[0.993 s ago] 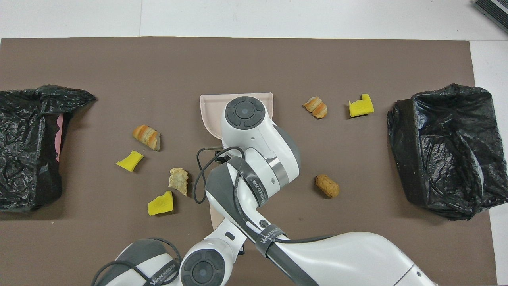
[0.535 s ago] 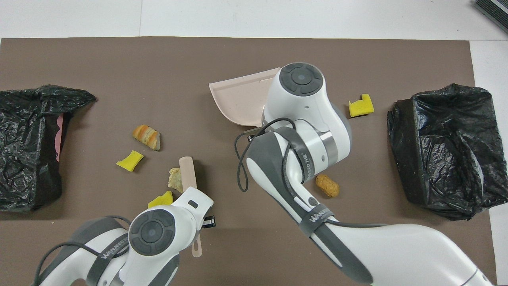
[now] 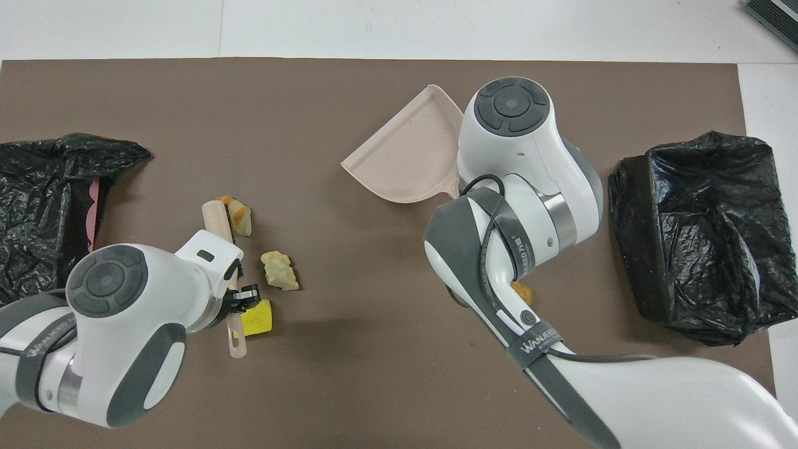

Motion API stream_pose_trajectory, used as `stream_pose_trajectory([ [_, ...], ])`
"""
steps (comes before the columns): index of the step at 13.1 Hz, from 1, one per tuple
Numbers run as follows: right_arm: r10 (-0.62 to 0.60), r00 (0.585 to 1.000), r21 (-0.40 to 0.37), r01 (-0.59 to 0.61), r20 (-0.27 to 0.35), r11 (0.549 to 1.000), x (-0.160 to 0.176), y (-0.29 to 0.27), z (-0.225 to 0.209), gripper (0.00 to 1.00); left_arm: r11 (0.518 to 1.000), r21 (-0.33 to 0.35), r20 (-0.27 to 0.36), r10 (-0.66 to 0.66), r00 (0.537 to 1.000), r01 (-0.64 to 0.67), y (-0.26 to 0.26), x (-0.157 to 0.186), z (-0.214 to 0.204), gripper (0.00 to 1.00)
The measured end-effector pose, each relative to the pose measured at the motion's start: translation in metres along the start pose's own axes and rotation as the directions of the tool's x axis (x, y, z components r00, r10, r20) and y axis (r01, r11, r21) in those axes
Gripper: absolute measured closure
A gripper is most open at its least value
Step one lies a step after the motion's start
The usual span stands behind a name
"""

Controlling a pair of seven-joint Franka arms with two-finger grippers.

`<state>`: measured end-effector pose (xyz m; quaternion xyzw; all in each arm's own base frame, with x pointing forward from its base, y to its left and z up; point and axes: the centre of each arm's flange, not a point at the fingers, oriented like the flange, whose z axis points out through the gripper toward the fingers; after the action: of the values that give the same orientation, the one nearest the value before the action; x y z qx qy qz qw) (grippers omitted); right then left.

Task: Sweep and dump trash in bin

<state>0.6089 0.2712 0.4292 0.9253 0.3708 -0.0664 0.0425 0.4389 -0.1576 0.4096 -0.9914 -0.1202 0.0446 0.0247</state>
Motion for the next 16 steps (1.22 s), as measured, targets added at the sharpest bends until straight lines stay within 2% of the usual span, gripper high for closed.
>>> stream_pose_trajectory([
  [3, -0.222, 0.974, -0.062, 0.225, 0.051, 0.972, -0.003, 0.003, 0.0, 0.69, 0.995, 0.023, 0.004, -0.097, 0.995, 0.097, -0.046, 0.035, 0.007, 0.74],
  [5, -0.401, 0.913, -0.068, 0.406, 0.079, 0.911, -0.004, 0.005, 0.001, 0.69, 0.993, 0.028, 0.025, -0.114, 0.993, 0.113, -0.076, 0.047, 0.016, 0.74],
  [8, -0.593, 0.798, -0.049, 0.6, 0.105, 0.798, -0.006, 0.002, 0.003, 0.69, 0.994, 0.046, 0.065, -0.1, 0.993, 0.097, -0.086, 0.04, 0.043, 0.74],
  [10, -0.66, 0.741, -0.034, 0.668, 0.123, 0.743, -0.007, -0.012, 0.008, 0.69, 0.998, 0.047, 0.065, -0.043, 0.997, 0.04, -0.078, 0.036, 0.051, 0.74],
  [12, -0.688, 0.708, -0.031, 0.7, 0.161, 0.713, -0.003, -0.034, 0.018, 0.69, 0.998, 0.039, 0.058, 0.038, 0.998, -0.04, -0.062, 0.033, 0.057, 0.74],
  [16, -0.687, 0.692, -0.04, 0.71, 0.222, 0.703, 0.005, -0.055, 0.038, 0.69, 0.99, -0.016, 0.044, 0.141, 0.989, -0.141, -0.015, 0.027, 0.069, 0.74],
])
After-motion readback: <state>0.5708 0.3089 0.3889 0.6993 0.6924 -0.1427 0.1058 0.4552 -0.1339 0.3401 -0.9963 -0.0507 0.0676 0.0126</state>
